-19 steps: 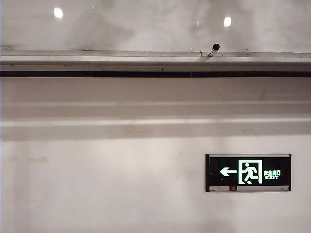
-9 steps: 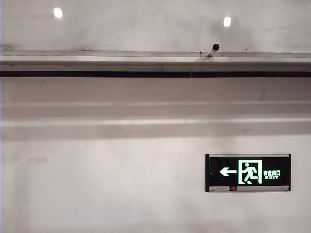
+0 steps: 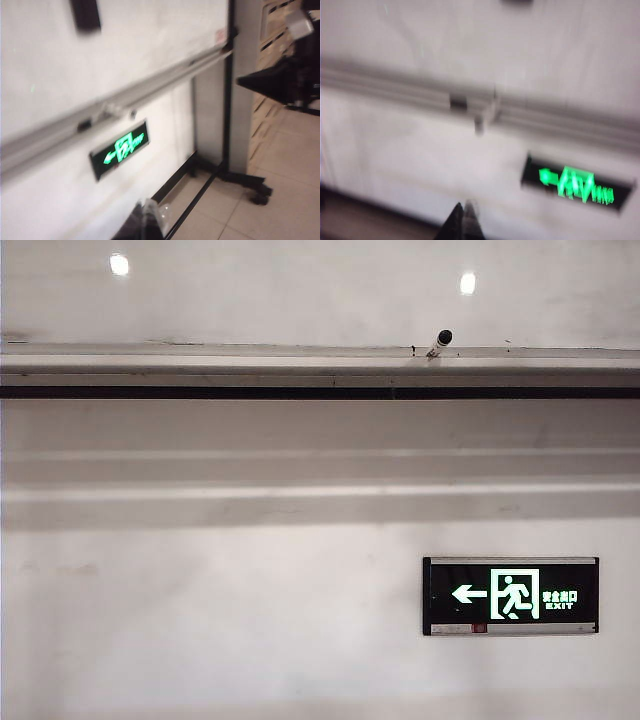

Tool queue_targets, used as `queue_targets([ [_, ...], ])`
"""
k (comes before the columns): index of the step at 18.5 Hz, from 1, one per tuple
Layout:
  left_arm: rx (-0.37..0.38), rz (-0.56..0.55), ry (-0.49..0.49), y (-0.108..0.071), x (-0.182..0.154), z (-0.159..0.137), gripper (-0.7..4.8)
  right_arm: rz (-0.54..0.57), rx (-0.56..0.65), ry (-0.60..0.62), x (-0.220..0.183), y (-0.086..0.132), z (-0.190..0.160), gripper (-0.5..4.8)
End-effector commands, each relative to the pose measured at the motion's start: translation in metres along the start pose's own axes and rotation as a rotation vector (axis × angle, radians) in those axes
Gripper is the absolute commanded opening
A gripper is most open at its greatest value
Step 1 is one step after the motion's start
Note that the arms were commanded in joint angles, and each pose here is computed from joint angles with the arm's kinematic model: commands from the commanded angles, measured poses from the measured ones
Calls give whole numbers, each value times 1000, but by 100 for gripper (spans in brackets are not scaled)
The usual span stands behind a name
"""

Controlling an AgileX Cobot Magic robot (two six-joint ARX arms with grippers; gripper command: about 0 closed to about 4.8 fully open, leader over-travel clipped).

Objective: Wipe the whiteboard clean using the black magnetic whiteboard eraser attached to the whiteboard.

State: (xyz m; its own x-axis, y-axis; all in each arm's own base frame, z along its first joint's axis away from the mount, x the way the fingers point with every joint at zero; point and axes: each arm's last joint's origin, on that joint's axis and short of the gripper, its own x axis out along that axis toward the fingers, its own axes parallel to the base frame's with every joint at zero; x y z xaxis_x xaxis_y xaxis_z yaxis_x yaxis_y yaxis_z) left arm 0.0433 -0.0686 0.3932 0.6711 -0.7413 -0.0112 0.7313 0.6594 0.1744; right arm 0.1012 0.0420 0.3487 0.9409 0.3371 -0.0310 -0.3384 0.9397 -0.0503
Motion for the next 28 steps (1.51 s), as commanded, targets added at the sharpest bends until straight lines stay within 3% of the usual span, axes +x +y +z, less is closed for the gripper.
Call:
queue_targets([
  [1,-27,36,-36,-10,16,-36,-6,-67,-3,73,10,0,-28,-5],
  [4,-26,35,-31,-21,34,-71,-5,-31,-8,134,15,2,-46,-5],
  [8,-38,50,-113,-31,49,-107,-6,-28,-18,249,12,3,-58,-5],
  [14,-42,-9,-48,-42,64,-136,-6,-26,-21,288,11,3,-62,-5],
  [16,-42,54,-66,-34,62,-134,-6,-26,-21,288,11,3,-62,-5],
  [20,-113,199,-101,6,47,-148,-6,-25,-21,288,11,3,-62,-5],
  [22,-141,330,-109,24,32,-160,-6,-23,-21,290,11,3,-62,-5],
  [24,-179,439,-115,34,19,-177,-6,-22,-21,291,11,3,-62,-5],
  [28,-155,572,-147,35,3,-208,-6,-22,-21,291,11,3,-62,-5],
])
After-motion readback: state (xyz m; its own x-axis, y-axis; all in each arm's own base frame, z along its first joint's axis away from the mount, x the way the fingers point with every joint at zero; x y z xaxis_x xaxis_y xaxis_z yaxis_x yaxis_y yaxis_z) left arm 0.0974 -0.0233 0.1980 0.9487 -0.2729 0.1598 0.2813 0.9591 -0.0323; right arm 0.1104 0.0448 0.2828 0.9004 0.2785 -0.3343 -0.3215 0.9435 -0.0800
